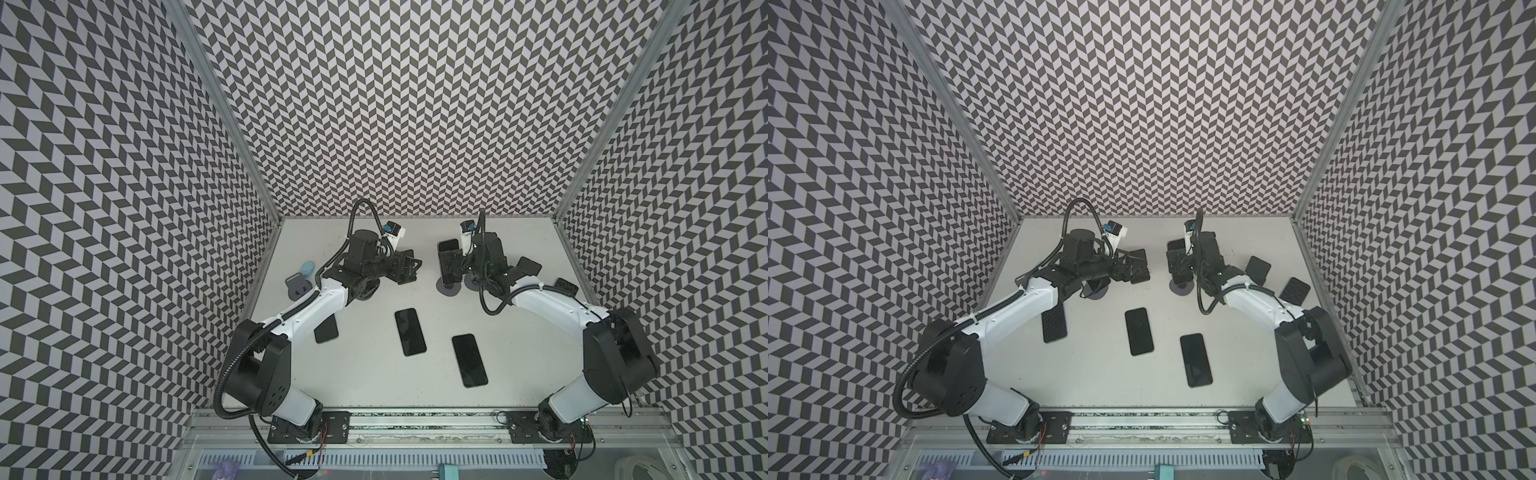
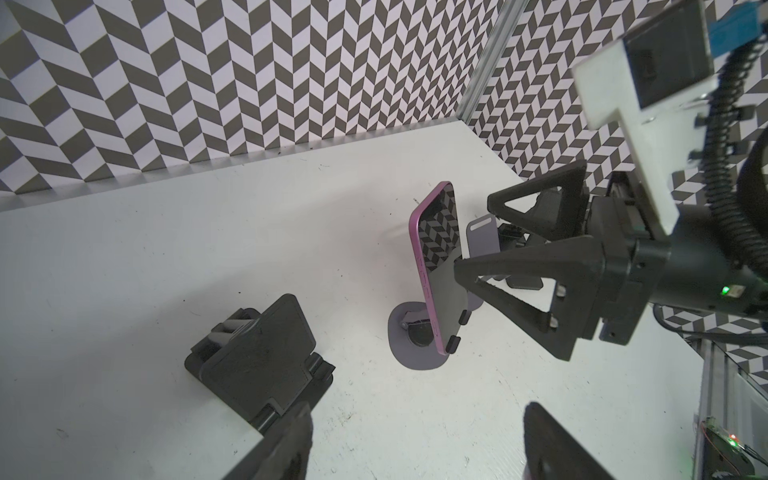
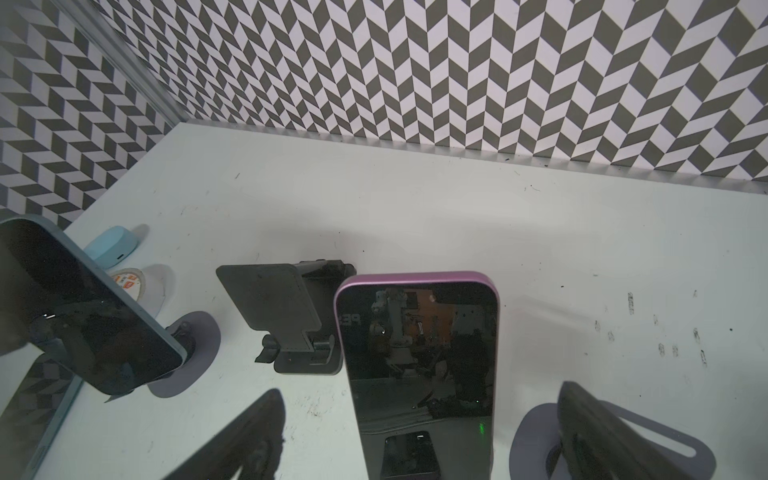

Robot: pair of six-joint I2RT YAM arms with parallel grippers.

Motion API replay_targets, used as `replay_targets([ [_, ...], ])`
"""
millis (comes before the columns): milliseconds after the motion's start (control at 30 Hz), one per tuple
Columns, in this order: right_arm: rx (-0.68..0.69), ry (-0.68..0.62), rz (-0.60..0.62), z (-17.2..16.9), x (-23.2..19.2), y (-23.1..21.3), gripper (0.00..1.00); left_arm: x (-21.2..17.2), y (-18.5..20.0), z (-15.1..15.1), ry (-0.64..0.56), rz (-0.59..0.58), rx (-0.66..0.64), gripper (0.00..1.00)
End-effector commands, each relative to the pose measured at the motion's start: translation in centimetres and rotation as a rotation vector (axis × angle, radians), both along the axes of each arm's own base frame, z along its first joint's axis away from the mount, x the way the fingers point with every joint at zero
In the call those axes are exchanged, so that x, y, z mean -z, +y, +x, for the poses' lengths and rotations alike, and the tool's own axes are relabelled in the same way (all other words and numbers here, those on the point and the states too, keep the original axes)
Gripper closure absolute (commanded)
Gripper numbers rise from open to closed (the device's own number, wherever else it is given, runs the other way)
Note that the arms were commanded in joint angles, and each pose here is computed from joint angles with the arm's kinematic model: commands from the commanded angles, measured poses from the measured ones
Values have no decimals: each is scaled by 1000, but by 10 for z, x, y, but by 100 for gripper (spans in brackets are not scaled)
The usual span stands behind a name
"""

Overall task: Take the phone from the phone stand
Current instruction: 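Close the right gripper on a purple-framed phone on a grey stand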

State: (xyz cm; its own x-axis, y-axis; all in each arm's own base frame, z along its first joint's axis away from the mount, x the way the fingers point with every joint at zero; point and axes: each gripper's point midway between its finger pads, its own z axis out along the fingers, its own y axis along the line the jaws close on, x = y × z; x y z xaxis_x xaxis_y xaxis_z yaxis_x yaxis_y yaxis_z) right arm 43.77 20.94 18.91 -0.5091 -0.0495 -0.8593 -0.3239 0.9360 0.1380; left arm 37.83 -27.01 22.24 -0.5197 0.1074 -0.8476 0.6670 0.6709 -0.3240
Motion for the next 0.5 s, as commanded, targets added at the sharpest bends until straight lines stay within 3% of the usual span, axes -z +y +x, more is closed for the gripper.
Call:
replay_targets([
  [0,-18,-6,11,8,-6,5,1,7,-1,-2,29,-1,14,20],
  [467,-15,62,-33,27,16,5,1,19,-7,-4,70,10,36,21],
])
